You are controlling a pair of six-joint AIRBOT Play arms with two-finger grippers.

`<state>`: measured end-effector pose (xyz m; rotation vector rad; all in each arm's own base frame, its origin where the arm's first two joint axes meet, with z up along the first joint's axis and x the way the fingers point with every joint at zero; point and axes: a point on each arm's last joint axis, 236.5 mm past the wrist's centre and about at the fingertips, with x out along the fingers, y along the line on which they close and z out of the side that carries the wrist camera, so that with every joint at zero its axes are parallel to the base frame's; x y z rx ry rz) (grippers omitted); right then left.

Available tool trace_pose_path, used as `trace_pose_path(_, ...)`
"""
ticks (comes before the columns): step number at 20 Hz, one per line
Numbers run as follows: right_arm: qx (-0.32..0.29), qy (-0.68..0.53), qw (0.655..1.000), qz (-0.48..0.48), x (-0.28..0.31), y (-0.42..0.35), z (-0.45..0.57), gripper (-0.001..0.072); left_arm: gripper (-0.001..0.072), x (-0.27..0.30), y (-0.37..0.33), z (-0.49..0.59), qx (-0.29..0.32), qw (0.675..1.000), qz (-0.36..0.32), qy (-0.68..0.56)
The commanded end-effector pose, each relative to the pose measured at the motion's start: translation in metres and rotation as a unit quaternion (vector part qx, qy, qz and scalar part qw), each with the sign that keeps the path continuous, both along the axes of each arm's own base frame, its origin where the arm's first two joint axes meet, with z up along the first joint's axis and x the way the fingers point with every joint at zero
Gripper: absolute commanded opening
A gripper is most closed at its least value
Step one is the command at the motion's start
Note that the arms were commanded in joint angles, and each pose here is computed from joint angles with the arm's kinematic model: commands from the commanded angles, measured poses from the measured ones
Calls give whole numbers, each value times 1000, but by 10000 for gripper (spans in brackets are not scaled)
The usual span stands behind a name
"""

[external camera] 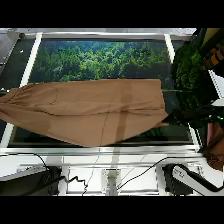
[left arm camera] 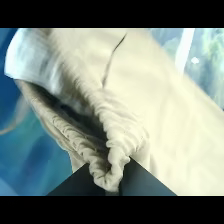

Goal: Fold the clothes and pants, and hang the long-sleeved shirts on hangers.

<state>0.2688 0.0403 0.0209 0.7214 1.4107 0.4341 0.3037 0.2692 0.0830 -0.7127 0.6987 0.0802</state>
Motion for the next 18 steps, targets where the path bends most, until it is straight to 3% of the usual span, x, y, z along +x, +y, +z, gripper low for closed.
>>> trace_pose_path(1,-11,-100,990,-98,50,-9,61,14,26,2,3,41,43,998,33,-16)
trace_pose_path(5,-27,-202,941,-271,132,-52,92,14,25,26,11,22,24,996,81,10)
trace_pose_path(13,9,-242,847,-474,249,-49,65,14,27,120,-2,-2,-30,987,159,-19)
trace_pose_path(15,16,-215,844,-491,260,-53,46,14,27,129,-3,-9,-46,984,170,-18)
trace_pose_path(18,-40,-233,868,-436,260,-56,46,14,27,128,-1,-8,-44,984,173,-19)
